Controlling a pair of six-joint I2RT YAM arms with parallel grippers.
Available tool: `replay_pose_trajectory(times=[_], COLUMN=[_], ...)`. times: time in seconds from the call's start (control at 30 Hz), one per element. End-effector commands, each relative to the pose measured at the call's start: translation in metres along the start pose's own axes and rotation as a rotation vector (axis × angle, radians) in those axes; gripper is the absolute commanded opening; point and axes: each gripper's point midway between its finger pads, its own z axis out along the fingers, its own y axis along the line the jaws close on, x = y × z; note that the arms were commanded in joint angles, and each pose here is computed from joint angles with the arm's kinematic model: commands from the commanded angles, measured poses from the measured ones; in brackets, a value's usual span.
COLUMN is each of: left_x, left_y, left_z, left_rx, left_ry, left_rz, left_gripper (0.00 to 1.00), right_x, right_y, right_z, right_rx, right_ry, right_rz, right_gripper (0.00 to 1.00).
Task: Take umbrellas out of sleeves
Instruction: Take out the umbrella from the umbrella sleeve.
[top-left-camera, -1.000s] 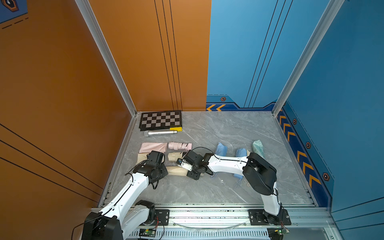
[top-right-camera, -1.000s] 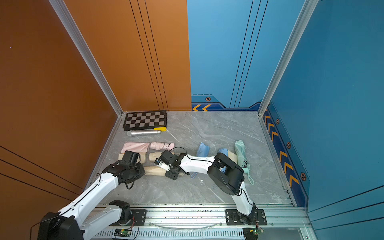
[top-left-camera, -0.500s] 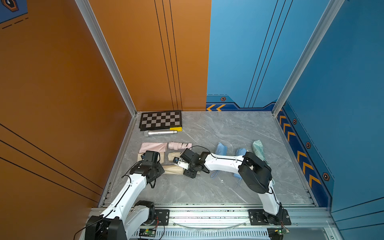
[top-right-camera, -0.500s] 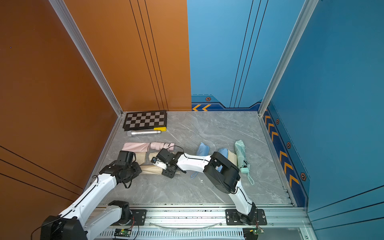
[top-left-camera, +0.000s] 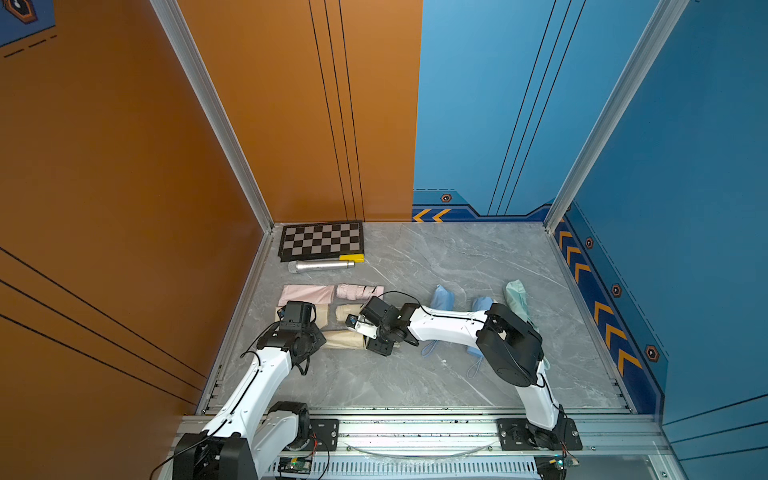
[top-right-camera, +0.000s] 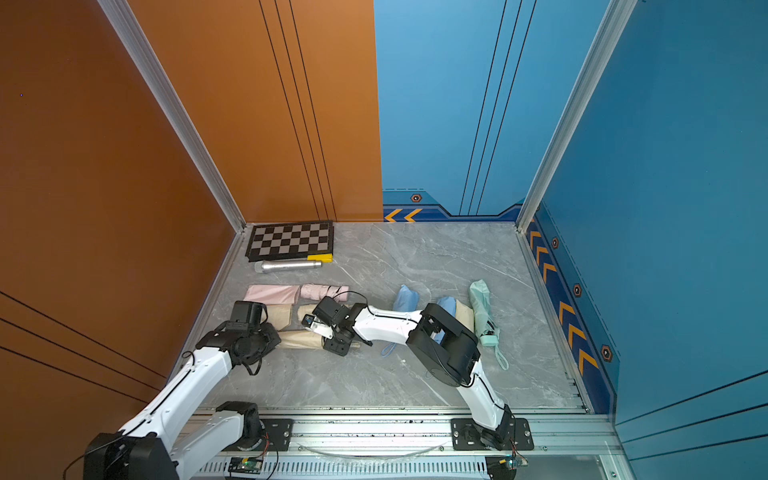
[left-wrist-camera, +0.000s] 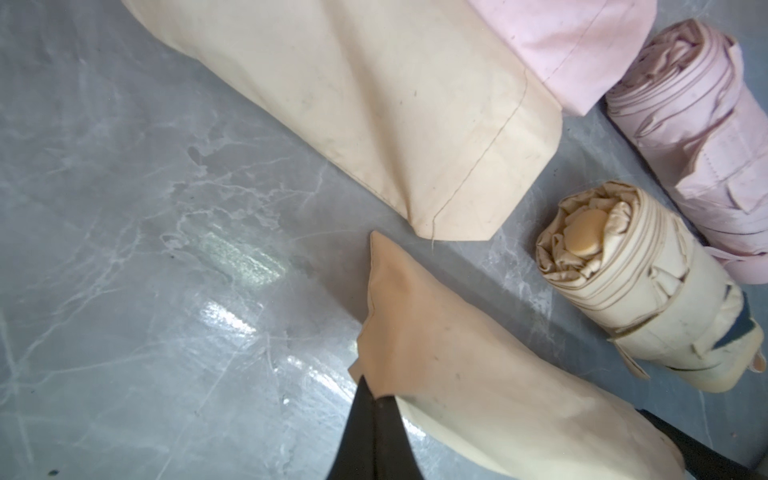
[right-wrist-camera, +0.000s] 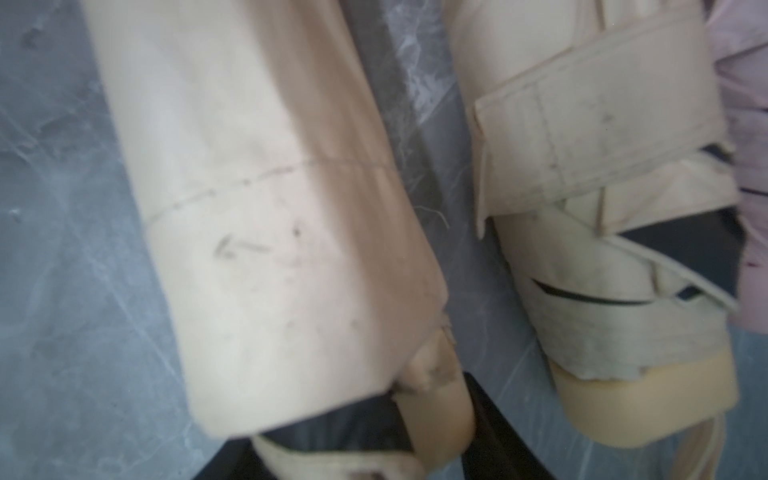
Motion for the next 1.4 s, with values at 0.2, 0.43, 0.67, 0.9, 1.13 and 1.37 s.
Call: replay_pose_trajectory(times=[0.2, 0.43, 0.67, 0.9, 1.13, 1.37], left_x=[-0.012, -0.014, -0.015, -0.018, -0.019, -0.021], left_y=[0.005, 0.006, 0.008, 0.009, 0.013, 0.018], left_z=[-0.001, -0.002, -0.003, -0.005, -0.005, -0.006], left_rx=[-0.001, -0.002, -0.005, -0.002, -0.011, -0.028], left_ry=[-0.039, -0.047, -0.053, -0.068, -0.077, -0.105], left_rz=[-0.049, -0.056, -0.064, -0.077, -0.087, -0.1], left_gripper=[0.0, 0.0, 0.0, 0.0, 0.0, 0.0], right_x=[0.019, 0.02, 0.019, 0.02, 0.02, 0.02], right_y=[0.004, 0.003, 0.003, 0.002, 0.002, 0.003], right_z=[0.013, 0.013, 0.014, 0.014, 0.013, 0.015], right_rx=[-0.036, -0.04, -0.044, -0.046, -0.047, -0.052], right_ry=[0.08, 0.077, 0.077, 0.076, 0.076, 0.076], right_rz=[-0.029, -0.024, -0.022, -0.02, -0.02, -0.017], right_gripper=[0.29, 0.29, 0.29, 0.28, 0.28, 0.27])
